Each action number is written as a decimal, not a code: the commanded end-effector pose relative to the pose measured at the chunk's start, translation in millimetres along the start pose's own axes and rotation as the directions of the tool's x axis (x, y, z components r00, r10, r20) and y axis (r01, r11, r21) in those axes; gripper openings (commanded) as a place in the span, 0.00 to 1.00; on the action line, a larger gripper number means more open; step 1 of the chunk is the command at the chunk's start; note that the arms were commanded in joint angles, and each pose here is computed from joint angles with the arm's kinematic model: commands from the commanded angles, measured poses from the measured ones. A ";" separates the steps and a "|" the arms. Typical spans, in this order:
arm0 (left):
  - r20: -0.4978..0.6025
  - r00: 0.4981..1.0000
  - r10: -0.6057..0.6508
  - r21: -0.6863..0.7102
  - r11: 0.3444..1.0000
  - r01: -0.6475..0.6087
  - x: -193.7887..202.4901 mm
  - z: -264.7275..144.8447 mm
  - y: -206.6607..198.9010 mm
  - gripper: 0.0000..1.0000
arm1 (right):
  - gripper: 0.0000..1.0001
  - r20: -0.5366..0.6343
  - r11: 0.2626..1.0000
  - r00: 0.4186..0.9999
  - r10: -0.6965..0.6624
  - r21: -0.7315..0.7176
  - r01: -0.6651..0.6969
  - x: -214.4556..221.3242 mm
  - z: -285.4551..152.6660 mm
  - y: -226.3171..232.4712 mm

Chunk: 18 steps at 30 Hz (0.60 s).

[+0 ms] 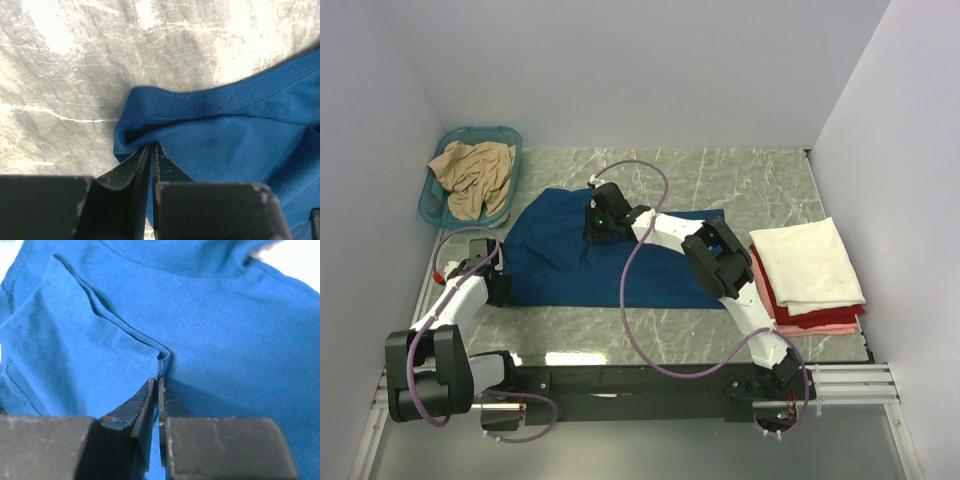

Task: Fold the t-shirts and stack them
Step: Fold the tshirt

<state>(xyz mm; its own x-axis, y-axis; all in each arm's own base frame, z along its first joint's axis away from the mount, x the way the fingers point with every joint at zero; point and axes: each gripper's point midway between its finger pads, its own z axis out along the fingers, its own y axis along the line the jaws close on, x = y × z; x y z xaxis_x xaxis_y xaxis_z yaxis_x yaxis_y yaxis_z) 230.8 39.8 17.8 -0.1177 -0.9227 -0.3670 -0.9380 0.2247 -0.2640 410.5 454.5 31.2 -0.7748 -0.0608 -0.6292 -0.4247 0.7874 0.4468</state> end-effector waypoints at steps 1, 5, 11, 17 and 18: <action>0.025 1.000 -0.002 -0.079 0.997 0.004 -0.4 3.8 22.9 0.11 | 0.11 0.105 1.000 0.994 0.030 -0.004 -0.029 -34.1 -18.0 4.6; 0.022 1.000 0.000 -0.084 0.996 0.002 0.3 4.3 23.5 0.11 | 0.08 0.126 0.998 0.990 0.058 0.013 -0.061 -40.4 -29.3 -6.0; 0.016 1.000 0.002 -0.075 0.997 -0.001 0.7 3.6 21.5 0.11 | 0.06 0.162 0.996 0.983 0.090 0.014 -0.093 -46.6 -42.7 -13.3; 0.006 1.000 0.023 -0.048 0.999 -0.023 -1.7 -1.8 12.2 0.13 | 0.12 0.143 0.996 0.986 0.084 -0.007 -0.084 -47.8 -40.2 -9.2; 0.009 1.000 0.026 -0.035 0.999 -0.025 -3.5 -4.7 9.4 0.16 | 0.16 0.143 0.997 0.986 0.083 -0.012 -0.082 -47.9 -41.1 -6.6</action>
<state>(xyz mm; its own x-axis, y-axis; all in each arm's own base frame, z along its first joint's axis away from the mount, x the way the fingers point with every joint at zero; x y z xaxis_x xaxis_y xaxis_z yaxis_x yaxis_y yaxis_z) 230.6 40.4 18.0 -0.1118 -0.9228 -0.3686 -0.9392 0.2193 -0.2641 415.6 419.7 31.0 -0.7962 0.0352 -0.6040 -0.3257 0.8163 0.4771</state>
